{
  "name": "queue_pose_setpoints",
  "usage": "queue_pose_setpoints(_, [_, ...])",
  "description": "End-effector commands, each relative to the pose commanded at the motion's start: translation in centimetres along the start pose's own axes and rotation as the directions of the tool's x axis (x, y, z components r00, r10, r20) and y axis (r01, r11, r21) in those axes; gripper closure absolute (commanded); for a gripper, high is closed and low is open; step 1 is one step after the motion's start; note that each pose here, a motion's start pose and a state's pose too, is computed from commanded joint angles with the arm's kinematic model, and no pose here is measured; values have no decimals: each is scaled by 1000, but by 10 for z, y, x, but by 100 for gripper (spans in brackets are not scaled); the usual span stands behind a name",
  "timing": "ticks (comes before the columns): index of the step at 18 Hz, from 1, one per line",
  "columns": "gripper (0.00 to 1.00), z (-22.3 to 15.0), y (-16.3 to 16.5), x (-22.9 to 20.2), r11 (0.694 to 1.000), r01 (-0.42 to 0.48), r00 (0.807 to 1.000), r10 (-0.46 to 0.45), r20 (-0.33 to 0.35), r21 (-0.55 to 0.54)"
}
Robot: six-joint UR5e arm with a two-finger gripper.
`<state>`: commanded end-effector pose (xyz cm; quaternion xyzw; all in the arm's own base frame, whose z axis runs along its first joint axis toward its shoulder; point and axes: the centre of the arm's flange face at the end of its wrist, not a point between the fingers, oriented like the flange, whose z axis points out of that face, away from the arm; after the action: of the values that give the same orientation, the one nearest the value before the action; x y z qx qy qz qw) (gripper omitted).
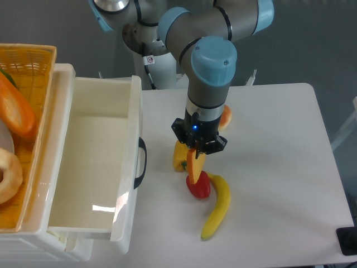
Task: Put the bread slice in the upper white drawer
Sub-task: 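Hold the yellow bread slice upright in the gripper above the peppers, then lift the held bread slice up and away from the yellow pepper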
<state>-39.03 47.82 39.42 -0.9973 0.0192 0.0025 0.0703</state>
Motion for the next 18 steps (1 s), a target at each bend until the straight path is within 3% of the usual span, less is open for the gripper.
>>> queue_pose_setpoints(13, [100,-22,-7,1,1000,11,1000,-11,17,17])
queue_pose_setpoints(18, [100,-67,-4,17,991,124,991,-126,37,55])
